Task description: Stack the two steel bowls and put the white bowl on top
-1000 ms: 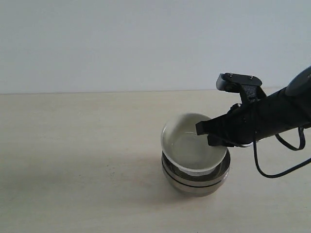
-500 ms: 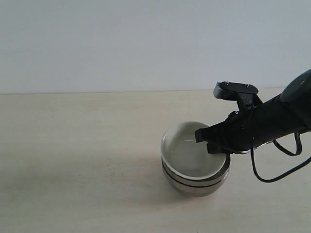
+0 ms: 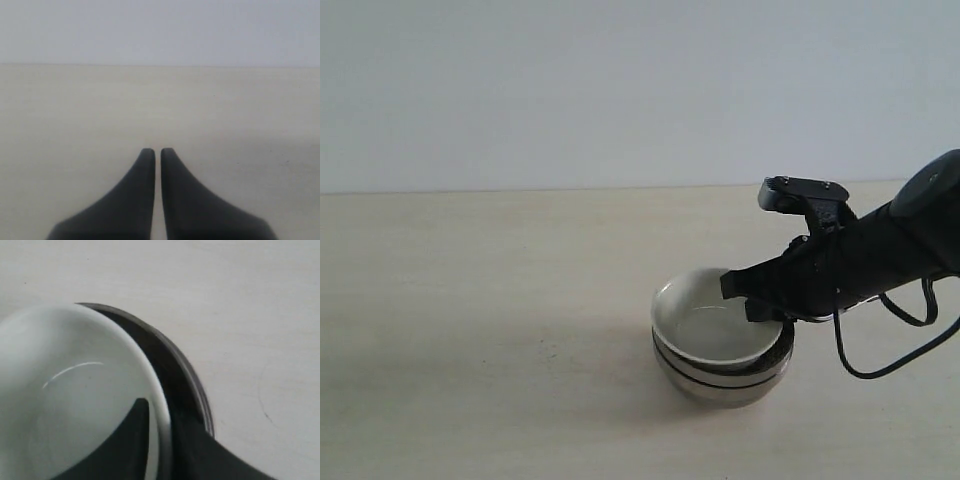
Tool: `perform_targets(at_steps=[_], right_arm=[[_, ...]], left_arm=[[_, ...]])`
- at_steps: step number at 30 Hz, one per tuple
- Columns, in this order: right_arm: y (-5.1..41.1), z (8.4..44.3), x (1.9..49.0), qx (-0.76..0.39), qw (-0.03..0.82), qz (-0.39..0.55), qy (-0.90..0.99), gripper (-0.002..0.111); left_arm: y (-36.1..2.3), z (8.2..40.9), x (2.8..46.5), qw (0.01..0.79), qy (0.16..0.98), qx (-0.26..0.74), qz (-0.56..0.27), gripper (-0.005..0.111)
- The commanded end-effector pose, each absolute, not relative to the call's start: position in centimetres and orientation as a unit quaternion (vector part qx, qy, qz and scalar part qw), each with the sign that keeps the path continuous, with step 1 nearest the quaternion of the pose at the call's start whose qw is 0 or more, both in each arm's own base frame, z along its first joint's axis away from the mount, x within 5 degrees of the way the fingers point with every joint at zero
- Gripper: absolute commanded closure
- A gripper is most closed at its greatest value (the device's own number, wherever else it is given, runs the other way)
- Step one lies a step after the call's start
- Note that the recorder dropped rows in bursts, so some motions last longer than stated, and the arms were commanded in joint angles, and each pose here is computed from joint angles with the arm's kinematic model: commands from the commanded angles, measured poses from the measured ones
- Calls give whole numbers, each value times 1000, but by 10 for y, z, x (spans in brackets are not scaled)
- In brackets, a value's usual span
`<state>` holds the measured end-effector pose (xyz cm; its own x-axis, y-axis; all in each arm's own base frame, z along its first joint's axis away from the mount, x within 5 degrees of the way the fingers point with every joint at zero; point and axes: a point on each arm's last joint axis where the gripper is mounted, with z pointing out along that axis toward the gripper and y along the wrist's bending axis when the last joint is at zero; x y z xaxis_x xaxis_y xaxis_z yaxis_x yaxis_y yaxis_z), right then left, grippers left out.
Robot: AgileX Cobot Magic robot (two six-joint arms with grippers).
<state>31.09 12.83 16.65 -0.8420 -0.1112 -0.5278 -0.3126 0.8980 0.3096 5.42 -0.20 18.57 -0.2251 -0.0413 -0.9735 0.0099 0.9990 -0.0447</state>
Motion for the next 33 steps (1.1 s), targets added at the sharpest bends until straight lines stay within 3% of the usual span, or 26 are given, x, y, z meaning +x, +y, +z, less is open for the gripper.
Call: perform_targets(at_steps=[1, 3, 10, 14, 16, 22, 33], right_arm=[[127, 169, 313, -113, 268, 190, 938, 70], [126, 173, 314, -110, 282, 185, 935, 59], [122, 219, 306, -112, 352, 192, 909, 60], [122, 225, 304, -112, 357, 197, 906, 61], [124, 224, 301, -119, 344, 206, 908, 69], [138, 222, 292, -152, 314, 228, 909, 108], [190, 197, 281, -209, 328, 201, 899, 108]], left_arm=[[-2, 186, 54, 625, 780, -10, -23, 103], [-2, 186, 54, 625, 780, -10, -23, 103], [-2, 186, 54, 625, 780, -10, -23, 103], [-2, 186, 54, 625, 780, -10, -23, 103], [-2, 186, 54, 625, 780, -10, -23, 103], [-2, 186, 54, 625, 780, -10, -23, 103], [-2, 186, 54, 625, 780, -10, -23, 103]])
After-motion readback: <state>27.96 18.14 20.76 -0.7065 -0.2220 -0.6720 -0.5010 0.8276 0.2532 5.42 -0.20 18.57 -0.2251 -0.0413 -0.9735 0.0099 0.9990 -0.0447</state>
